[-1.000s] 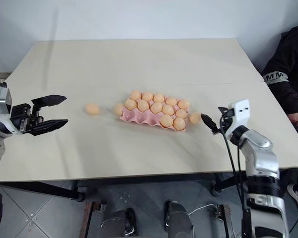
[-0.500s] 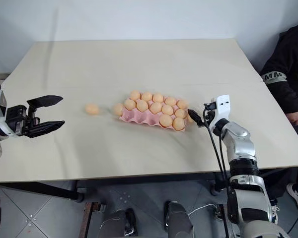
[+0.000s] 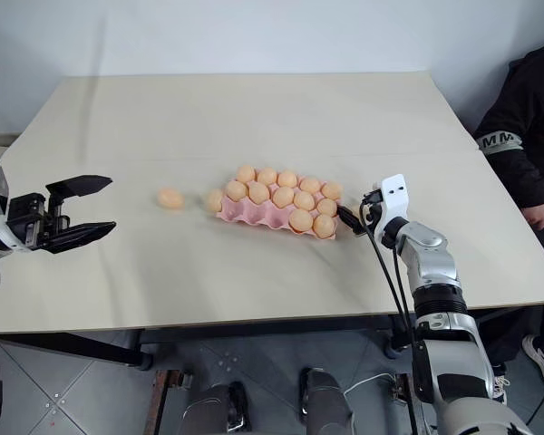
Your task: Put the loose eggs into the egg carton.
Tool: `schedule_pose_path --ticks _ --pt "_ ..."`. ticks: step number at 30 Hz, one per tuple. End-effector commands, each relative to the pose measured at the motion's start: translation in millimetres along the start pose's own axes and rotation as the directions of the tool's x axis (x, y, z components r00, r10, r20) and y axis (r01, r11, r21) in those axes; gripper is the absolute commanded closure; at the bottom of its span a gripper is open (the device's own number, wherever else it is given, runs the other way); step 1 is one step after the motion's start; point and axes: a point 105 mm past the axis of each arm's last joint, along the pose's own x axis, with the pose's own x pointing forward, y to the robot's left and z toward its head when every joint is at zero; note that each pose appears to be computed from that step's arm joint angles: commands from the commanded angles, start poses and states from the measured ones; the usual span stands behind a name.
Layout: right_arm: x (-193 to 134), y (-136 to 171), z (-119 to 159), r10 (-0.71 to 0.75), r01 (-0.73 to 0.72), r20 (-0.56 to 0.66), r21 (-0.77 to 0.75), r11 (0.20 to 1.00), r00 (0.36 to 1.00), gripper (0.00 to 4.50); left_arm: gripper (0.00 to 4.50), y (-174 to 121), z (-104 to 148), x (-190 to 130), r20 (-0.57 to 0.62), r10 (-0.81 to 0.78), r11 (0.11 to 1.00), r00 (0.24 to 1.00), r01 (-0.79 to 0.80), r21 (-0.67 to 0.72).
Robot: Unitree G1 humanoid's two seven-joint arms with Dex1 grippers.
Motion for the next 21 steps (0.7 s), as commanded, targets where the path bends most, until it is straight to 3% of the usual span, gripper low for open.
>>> schedule_pose_path --ticks 1,3,6,21 --pt "-4.1 -3.7 -19.3 -0.020 0.021 -0.078 0.000 1.000 0.997 0.04 0.00 -11.0 9.2 -1.2 0.008 -0.110 0.993 0.994 0.110 0.040" --pt "-4.9 -4.3 -22.2 -0.024 0.025 -0.097 0.007 1.000 0.995 0.21 0.00 -10.7 9.4 -0.6 0.008 -0.111 0.993 0.994 0.111 0.041" --pt "-9.6 -6.0 -22.8 -0.027 0.024 -0.108 -0.029 0.999 0.994 0.88 0.00 -10.4 9.6 -0.1 0.007 -0.111 0.993 0.994 0.111 0.043" --pt "-47.7 -19.1 -30.5 -0.061 0.039 -0.174 -0.125 0.991 0.983 0.88 0.00 -8.6 7.7 4.7 0.010 -0.115 0.992 0.993 0.114 0.044"
